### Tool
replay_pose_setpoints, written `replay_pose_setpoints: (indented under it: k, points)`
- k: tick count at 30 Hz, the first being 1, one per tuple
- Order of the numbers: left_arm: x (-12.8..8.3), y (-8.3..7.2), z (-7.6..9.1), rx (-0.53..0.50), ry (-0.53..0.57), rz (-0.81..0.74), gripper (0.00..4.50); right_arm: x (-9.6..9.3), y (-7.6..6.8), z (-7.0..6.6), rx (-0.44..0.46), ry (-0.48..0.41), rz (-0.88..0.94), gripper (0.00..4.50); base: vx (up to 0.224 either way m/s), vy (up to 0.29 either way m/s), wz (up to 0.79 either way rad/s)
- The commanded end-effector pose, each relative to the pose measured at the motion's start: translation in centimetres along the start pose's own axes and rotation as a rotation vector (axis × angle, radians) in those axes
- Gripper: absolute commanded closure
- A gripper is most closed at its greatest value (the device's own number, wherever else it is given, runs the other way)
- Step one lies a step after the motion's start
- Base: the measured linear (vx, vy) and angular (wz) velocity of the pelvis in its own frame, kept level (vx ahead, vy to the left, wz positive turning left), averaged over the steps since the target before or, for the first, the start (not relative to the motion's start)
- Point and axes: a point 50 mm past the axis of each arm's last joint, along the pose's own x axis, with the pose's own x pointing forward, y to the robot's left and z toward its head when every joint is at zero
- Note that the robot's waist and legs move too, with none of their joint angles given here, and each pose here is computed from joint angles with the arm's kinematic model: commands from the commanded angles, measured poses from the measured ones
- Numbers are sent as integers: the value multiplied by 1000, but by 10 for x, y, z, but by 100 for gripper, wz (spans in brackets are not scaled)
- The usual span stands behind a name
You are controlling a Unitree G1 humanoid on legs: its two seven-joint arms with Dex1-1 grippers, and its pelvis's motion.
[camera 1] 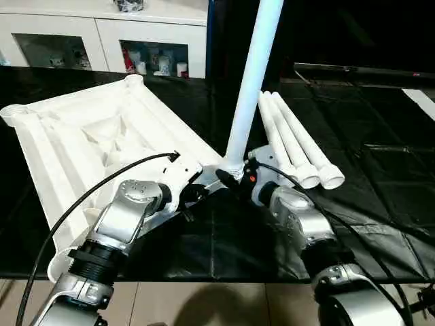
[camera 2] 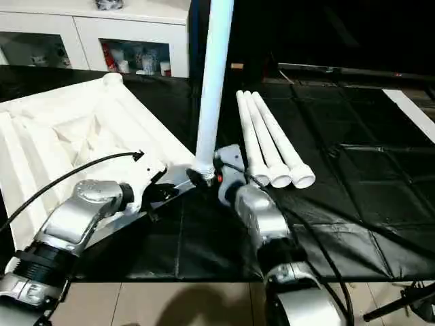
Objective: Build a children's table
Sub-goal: Rotate leg to tighten
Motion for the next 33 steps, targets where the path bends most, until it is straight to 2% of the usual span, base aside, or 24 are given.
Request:
replay_pose_setpoints:
  k: [1, 3, 4, 7, 12, 19, 24, 29, 32, 33]
  points:
    - [-5, 6, 8, 49, -42, -9, 450, -9, -2, -11, 4, 44, 53, 15, 0, 0, 0]
    - [-8, 8, 4, 71, -29, -41, 450, -22, -11, -7, -21, 21, 78, 7, 0, 0, 0]
    - [-11, 9, 1, 101, -28, -84, 450, -34, -19, -3, -52, 10, 121, 7, 0, 0, 0]
    - [-13, 9, -1, 115, -26, -119, 450, -43, -24, 0, -88, 13, 154, 7, 0, 0, 0]
    - [-21, 7, -8, 191, -2, -310, 450, -63, -31, 18, -169, 28, 349, 7, 0, 0, 0]
    - [-27, 6, -16, 275, 63, -443, 450, -57, -23, 24, -267, 94, 470, 7, 0, 0, 0]
    - [-29, 5, -19, 325, 92, -531, 450, -49, -13, 27, -297, 128, 592, 7, 0, 0, 0]
    - [-29, 5, -18, 349, 98, -558, 450, -44, -7, 24, -285, 146, 645, 7, 0, 0, 0]
    - [-28, 4, -17, 356, 95, -566, 450, -44, -6, 21, -282, 160, 664, 47, 0, 0, 0]
    - [-28, 4, -17, 357, 94, -568, 450, -44, -6, 21, -282, 162, 665, 47, 0, 0, 0]
